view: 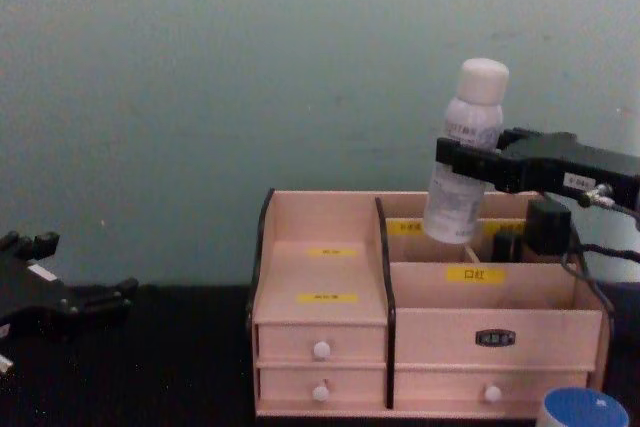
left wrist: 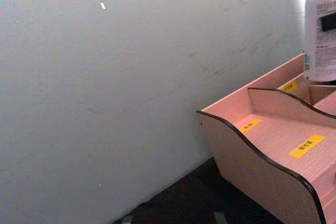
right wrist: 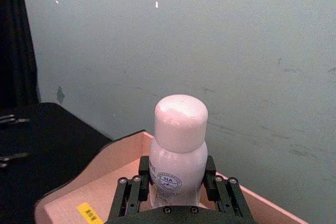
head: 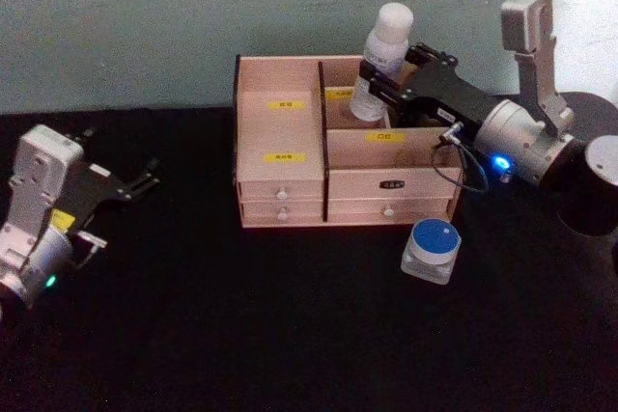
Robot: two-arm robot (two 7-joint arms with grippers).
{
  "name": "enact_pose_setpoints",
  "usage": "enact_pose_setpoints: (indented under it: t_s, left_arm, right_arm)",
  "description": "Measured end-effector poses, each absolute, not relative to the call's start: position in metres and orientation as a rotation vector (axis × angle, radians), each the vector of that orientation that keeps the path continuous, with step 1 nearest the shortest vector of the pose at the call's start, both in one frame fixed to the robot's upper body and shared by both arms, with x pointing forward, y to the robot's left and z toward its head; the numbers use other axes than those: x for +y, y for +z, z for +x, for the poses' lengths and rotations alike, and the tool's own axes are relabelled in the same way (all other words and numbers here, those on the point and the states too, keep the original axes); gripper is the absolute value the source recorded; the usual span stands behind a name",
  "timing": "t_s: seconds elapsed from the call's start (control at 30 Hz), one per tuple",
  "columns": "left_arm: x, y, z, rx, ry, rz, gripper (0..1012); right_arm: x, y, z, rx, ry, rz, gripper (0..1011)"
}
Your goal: Pick up the facial cleanser and watermelon frost from the table and place them into the tiered storage box.
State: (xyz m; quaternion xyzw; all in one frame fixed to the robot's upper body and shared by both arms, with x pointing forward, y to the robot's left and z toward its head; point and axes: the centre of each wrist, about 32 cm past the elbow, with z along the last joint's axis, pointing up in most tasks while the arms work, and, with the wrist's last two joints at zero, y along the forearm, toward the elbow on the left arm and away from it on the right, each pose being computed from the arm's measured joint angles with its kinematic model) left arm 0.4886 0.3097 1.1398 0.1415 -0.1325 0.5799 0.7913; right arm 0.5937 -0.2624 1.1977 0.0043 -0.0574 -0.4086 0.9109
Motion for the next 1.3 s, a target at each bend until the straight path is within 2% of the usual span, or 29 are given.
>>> enact_pose_setpoints:
  t_s: [0.5, 1.3]
  left_arm:
    - [0.310, 1.140, 0.489, -0.285, 1.248, 0.305, 1001]
    - [0.310, 1.140, 0.489, -0.285, 1.248, 0.304, 1001]
  right_arm:
    - [-0.256, 1.191, 0.615, -0.105, -0.868, -0.015, 594]
    - [-0.250, 1.180, 0.623, -0.077, -0.858, -0.095, 594]
